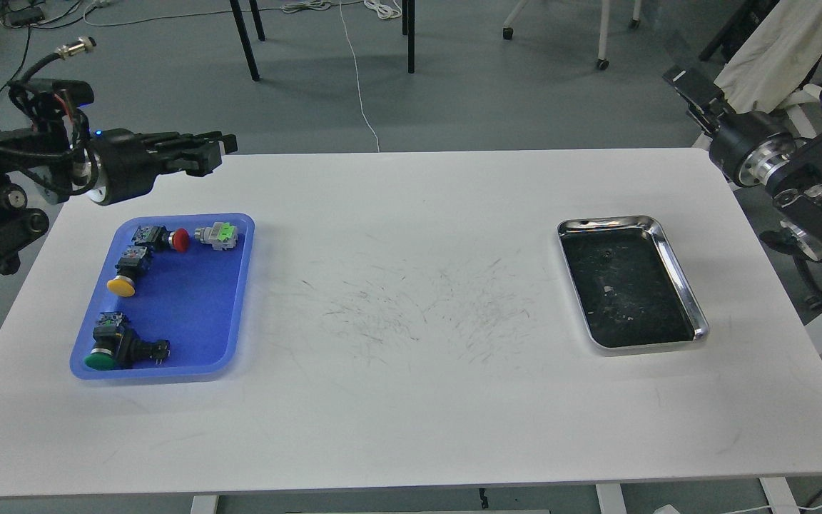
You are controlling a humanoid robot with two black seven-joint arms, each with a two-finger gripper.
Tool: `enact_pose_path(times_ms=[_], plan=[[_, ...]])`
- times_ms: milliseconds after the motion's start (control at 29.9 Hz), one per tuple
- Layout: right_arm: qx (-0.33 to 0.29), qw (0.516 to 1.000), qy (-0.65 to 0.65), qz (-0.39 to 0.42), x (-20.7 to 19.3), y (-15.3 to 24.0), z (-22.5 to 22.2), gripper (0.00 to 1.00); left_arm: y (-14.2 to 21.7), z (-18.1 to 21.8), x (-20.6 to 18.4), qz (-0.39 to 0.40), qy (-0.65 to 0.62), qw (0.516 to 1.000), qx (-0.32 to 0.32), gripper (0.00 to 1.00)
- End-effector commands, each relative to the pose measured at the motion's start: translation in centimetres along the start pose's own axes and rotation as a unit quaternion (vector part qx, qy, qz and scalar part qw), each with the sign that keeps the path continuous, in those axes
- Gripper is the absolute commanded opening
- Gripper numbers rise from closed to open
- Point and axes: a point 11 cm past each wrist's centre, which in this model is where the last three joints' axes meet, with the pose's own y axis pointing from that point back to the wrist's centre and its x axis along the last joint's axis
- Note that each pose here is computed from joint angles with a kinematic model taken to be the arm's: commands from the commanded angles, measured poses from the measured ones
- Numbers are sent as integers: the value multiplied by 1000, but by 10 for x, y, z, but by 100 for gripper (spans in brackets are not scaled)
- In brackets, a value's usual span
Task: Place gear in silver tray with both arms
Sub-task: 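Carry the gear with the left gripper toward the table center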
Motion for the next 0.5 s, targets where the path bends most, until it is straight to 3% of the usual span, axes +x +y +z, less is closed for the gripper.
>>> enact_pose_path(times_ms=[0, 100, 468], plan=[[2, 1000, 3, 15, 7, 0, -2, 90, -38, 45, 2, -19, -15, 998, -55, 1], [12, 999, -1, 34, 18, -3, -11, 90, -65, 78, -1, -31, -24, 995, -90, 1], [25, 996, -28, 78, 37, -2, -18, 90, -140, 182, -86, -127, -67, 972, -183, 0]])
